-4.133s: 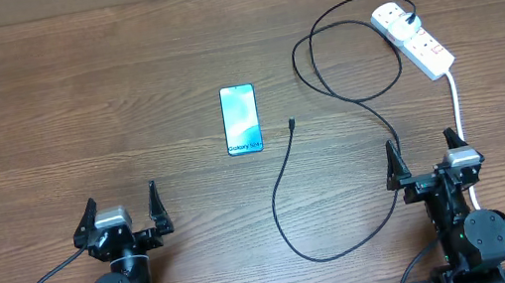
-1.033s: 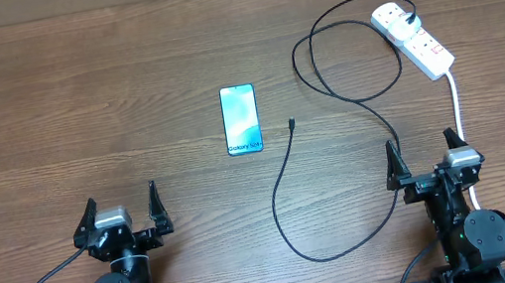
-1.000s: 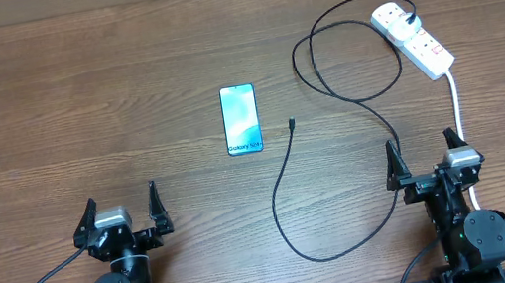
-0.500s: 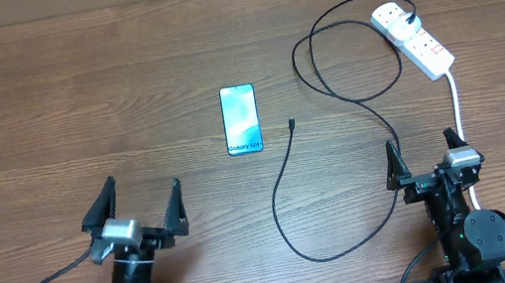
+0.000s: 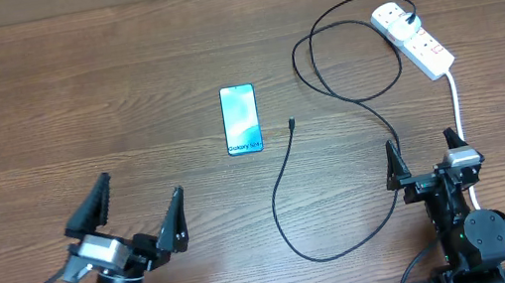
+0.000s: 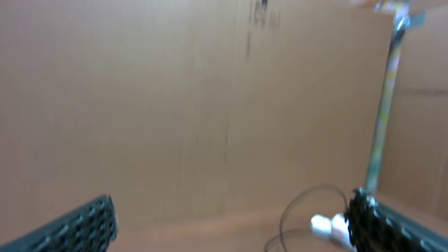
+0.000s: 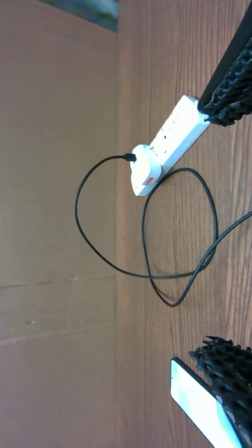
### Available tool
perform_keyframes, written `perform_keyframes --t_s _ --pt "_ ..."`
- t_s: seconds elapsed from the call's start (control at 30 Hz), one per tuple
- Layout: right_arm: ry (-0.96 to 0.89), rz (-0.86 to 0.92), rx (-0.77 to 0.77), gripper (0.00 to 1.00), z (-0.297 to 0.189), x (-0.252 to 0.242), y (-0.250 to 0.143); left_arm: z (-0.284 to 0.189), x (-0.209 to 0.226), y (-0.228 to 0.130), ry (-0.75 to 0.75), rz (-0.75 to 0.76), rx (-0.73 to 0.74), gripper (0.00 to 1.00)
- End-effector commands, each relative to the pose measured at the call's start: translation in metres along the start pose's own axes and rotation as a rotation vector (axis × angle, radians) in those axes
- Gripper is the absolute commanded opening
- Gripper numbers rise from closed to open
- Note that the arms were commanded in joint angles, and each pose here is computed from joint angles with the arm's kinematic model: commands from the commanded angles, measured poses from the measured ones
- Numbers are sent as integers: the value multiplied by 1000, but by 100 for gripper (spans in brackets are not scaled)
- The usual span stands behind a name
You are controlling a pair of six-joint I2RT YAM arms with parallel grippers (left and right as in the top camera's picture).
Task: Plug charger to phone and switch on socket
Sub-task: 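Move the left gripper forward over the blue phone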
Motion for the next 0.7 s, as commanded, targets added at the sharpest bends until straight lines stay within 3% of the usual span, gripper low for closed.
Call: perform_keyframes --t_s 0.0,0.1,0.33,0.53,0.67 --pt "-15 -4 -2 100 0 -1 -2 13 -13 38 35 -1 77 100" --pt "-15 -4 -3 100 0 -1 -2 31 -27 70 28 -58 218 100" --pt "-15 -4 -2 100 0 -1 -2 57 -55 100 -280 -104 342 100" --pt "-15 -4 -3 100 0 -1 -2 69 -51 111 -190 -219 328 100" --pt "-15 -4 -3 100 0 -1 -2 80 -49 123 -100 -269 398 100"
Point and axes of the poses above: each gripper's point midway between its finger pads, its own z axis out along the fingers, its own x axis along the line the jaws close on, y = z × x, the point moved 10 cm from there along -z, back along the fingers, and after that the axes turned 15 degrees about -z, right-handed, at the moved point
